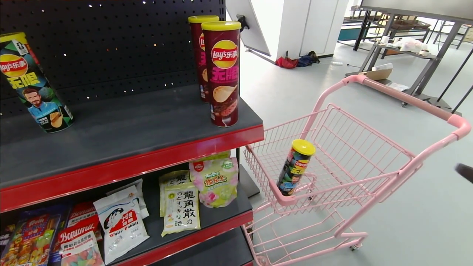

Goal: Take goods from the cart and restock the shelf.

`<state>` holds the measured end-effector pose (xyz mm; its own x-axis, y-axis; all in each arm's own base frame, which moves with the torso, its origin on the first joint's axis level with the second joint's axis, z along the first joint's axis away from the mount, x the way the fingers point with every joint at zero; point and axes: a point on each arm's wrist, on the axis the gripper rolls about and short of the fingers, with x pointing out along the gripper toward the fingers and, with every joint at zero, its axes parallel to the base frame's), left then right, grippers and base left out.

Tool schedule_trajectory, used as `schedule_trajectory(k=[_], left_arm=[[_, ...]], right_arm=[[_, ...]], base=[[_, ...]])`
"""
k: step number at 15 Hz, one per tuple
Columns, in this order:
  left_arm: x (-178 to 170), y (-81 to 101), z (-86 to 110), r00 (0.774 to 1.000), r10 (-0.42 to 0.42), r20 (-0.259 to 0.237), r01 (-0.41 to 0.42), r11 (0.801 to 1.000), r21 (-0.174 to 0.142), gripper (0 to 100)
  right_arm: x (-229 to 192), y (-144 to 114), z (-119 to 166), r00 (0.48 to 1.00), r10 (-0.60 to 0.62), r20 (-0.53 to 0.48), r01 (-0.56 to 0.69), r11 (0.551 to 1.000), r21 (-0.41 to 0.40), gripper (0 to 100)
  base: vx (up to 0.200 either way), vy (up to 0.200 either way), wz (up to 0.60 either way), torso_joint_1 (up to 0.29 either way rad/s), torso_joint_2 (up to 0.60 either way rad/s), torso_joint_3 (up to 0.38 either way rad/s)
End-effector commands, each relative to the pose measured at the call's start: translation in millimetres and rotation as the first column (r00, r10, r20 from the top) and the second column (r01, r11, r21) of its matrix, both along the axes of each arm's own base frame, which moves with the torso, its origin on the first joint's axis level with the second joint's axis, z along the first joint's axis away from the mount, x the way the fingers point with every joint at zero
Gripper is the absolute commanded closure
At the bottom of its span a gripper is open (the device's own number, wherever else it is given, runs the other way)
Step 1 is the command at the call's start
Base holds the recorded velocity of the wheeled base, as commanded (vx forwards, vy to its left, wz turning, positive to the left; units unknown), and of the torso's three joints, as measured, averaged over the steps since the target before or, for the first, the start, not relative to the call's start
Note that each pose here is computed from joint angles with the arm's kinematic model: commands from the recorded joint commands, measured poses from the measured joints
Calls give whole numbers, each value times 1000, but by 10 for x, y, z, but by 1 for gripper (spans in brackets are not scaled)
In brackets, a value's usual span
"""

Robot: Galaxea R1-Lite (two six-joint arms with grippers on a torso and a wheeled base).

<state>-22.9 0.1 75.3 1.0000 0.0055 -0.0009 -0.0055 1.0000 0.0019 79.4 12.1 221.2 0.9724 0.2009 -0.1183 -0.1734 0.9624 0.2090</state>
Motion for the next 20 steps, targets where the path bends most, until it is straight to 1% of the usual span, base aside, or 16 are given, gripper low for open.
schedule_trajectory(k=[1,2,3,4,6,9,12,16,20], left_arm=[[1,0,0,1000,1,-1,-1,1000,0,0],[1,0,0,1000,1,-1,-1,1000,0,0],[1,0,0,1000,1,-1,-1,1000,0,0],[1,0,0,1000,1,-1,-1,1000,0,0],[1,0,0,1000,1,-1,-1,1000,0,0],[1,0,0,1000,1,-1,-1,1000,0,0],[1,0,0,1000,1,-1,-1,1000,0,0],[1,0,0,1000,1,-1,-1,1000,3,0],[1,0,0,1000,1,-1,-1,1000,3,0]], right_arm=[[1057,406,-562,939,146,-313,-150,989,11,0],[1206,453,-735,930,147,-336,-153,988,9,0],[1451,543,-978,928,156,-338,-164,986,4,0],[1583,600,-1125,928,161,-335,-171,985,-2,0],[1700,717,-1283,919,185,-348,-199,980,-7,0],[1816,851,-1410,904,200,-378,-222,975,-16,0],[1974,917,-1465,905,195,-378,-219,976,-20,0],[2117,953,-1499,912,188,-365,-210,978,-20,0],[2399,1007,-1637,942,144,-304,-160,987,-31,0]], base=[[0,0,0,0,0,0],[0,0,0,0,0,0],[0,0,0,0,0,0],[0,0,0,0,0,0],[0,0,0,0,0,0],[0,0,0,0,0,0],[0,0,0,0,0,0],[0,0,0,0,0,0],[0,0,0,0,0,0]])
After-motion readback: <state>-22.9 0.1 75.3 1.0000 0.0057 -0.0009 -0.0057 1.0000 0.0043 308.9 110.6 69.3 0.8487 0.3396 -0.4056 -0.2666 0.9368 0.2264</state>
